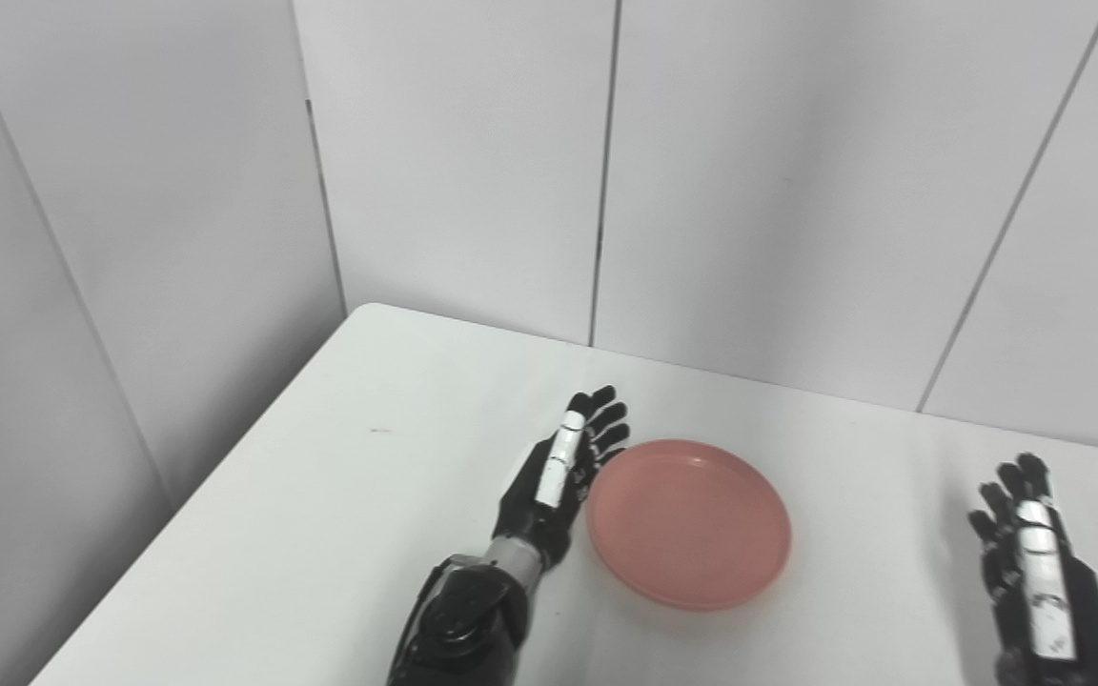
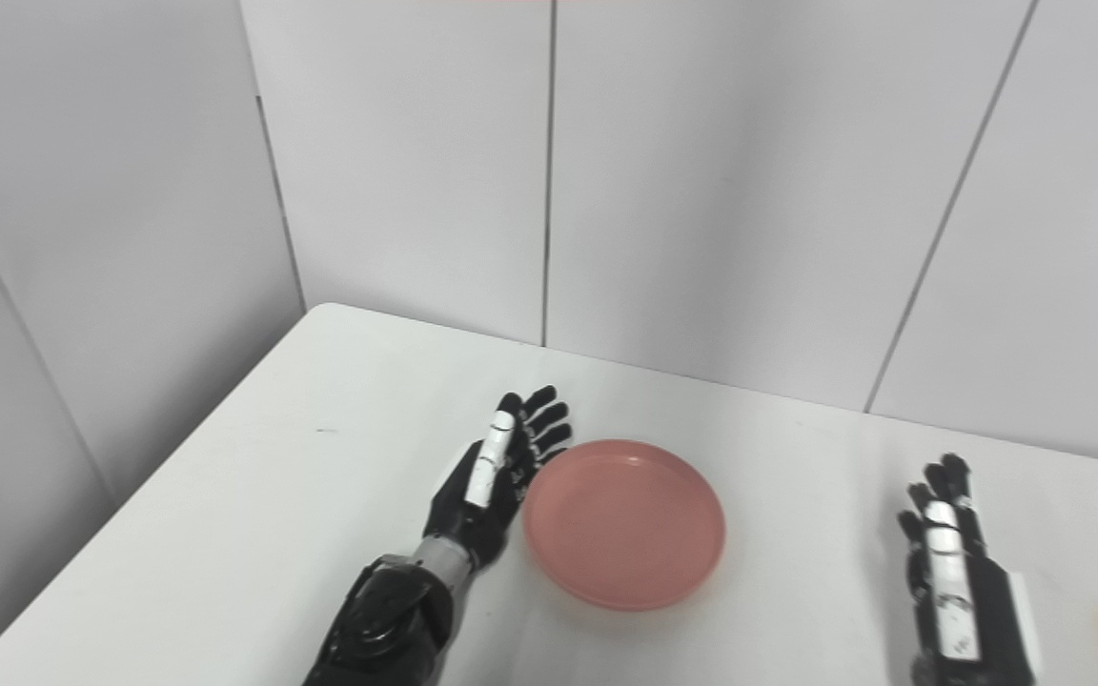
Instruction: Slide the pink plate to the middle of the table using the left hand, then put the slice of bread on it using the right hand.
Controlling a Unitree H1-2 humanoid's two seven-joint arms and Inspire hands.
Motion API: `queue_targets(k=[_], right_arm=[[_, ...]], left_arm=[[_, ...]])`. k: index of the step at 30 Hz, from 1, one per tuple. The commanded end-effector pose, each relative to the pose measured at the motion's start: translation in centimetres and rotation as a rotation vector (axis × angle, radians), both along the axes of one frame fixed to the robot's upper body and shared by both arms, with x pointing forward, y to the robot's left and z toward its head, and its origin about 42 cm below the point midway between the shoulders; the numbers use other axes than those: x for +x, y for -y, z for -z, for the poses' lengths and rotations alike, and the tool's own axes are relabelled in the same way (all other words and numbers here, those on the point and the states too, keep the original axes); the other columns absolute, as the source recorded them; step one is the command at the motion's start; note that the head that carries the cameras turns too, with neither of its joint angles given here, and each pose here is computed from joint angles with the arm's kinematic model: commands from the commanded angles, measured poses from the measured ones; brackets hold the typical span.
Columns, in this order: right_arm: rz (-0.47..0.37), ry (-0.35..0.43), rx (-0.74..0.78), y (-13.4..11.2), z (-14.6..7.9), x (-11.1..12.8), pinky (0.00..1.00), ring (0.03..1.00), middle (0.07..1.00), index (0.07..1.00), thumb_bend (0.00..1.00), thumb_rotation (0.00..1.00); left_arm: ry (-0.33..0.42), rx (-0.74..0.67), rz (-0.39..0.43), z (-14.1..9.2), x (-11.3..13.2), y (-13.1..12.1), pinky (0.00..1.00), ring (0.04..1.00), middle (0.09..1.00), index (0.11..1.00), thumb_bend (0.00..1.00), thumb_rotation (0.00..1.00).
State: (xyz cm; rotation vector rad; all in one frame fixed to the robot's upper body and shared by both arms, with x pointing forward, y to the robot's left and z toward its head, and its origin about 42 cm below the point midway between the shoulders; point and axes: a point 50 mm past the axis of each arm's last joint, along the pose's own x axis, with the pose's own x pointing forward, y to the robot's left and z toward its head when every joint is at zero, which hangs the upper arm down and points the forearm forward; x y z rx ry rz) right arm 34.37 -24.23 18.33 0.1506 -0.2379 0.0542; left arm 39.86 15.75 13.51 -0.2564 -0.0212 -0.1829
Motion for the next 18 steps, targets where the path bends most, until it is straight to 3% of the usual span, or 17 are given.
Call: queue_targets(k=[1,13,18], right_arm=[[-0.018,0.068,0.015,-0.6,-2.0,0.6,1.0,0.999,1.0,1.0,0.52,0.8],[-0.041,0.076,0.014,-2.4,-2.1,1.1,1.0,0.981,0.991,0.986,0.67,0.75],[-0.041,0.073,0.007,-3.2,-2.5,1.3,1.0,0.98,0.986,0.984,0.66,0.75]], left_arm=[[-0.007,0.012,0.023,-0.3,-0.3,0.5,0.89,0.924,0.927,0.898,0.67,0.94],[0.014,0.008,0.053,-0.3,-1.8,0.5,0.91,0.923,0.925,0.898,0.68,0.89],[0.017,0.003,0.071,-0.5,-2.1,0.2,0.91,0.925,0.928,0.904,0.68,0.89]])
